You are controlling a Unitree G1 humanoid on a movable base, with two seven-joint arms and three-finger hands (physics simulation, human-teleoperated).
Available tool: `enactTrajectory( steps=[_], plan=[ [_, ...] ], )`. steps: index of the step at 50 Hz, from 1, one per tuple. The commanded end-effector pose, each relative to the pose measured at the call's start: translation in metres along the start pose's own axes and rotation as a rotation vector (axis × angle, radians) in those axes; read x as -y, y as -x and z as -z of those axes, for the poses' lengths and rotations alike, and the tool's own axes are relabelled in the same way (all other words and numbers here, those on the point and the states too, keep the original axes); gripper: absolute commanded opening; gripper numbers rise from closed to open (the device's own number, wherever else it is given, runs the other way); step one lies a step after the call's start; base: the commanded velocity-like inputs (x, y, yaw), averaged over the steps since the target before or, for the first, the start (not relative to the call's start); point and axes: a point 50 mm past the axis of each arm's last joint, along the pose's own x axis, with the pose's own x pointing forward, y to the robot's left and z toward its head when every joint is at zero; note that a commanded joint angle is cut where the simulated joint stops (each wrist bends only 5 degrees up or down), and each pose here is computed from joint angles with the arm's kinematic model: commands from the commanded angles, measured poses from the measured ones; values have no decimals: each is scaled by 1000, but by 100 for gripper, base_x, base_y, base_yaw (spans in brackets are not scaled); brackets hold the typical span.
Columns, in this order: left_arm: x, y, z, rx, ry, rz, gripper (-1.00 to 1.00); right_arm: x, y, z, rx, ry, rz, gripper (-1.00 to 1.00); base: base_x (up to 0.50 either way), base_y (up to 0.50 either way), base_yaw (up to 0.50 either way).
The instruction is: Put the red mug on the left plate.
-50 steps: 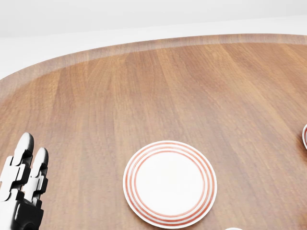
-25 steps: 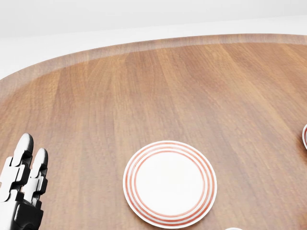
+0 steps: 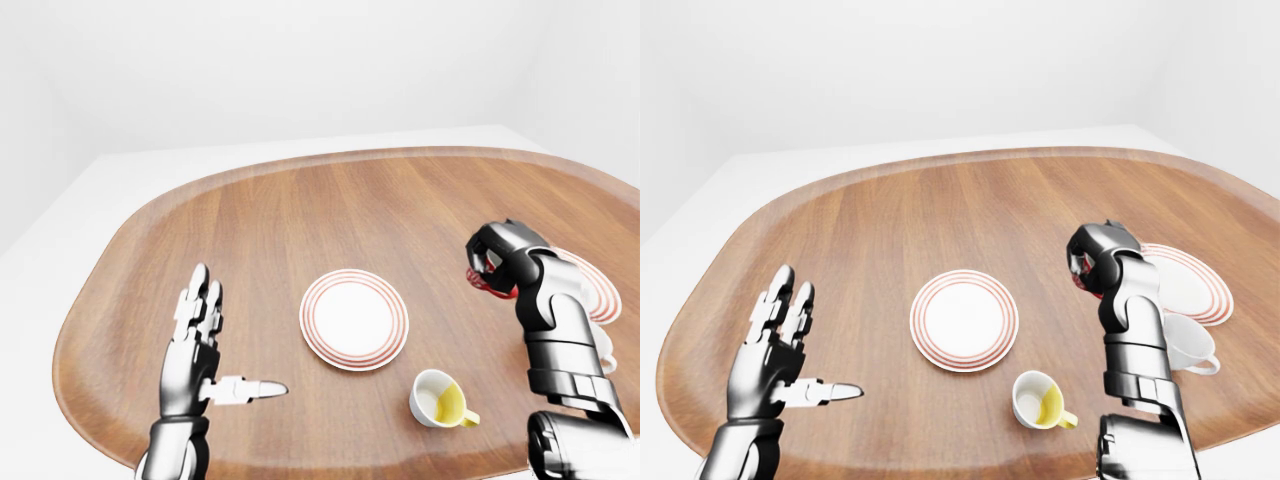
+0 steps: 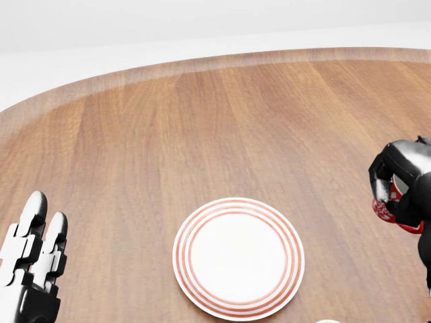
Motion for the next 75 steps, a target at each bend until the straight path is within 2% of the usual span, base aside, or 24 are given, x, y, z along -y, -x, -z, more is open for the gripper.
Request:
enactTrajectory(
  steps=[1,6,8,13,22,25,44,57,75],
  plan=[
    [-2,3,4,-23,9,-2,100,62,-43,-107,166,75,220,-100,0,0,0],
    [-4,5,7,-34,14,-2,100,46,-53,-151,218,74,220,-100,0,0,0],
    [-4,5,7,-35,15,-2,100,40,-51,-163,242,83,227,-100,0,0,0],
    [-5,5,7,-33,16,1,100,12,-44,-197,318,131,167,-100,0,0,0],
    [-7,5,6,-28,20,2,100,-47,-29,-230,416,272,57,-100,0,0,0],
    [-7,5,6,-28,21,1,100,-64,-23,-238,457,285,18,-100,0,0,0],
    [-9,10,11,-53,34,12,100,-121,-7,-239,519,292,-84,-100,0,0,0],
    [-11,14,12,-62,42,12,100,-139,-9,-224,488,213,-195,-100,0,0,0],
    [-13,17,14,-73,53,10,100,-159,-7,-209,434,242,-261,-100,0,0,0]
  ],
)
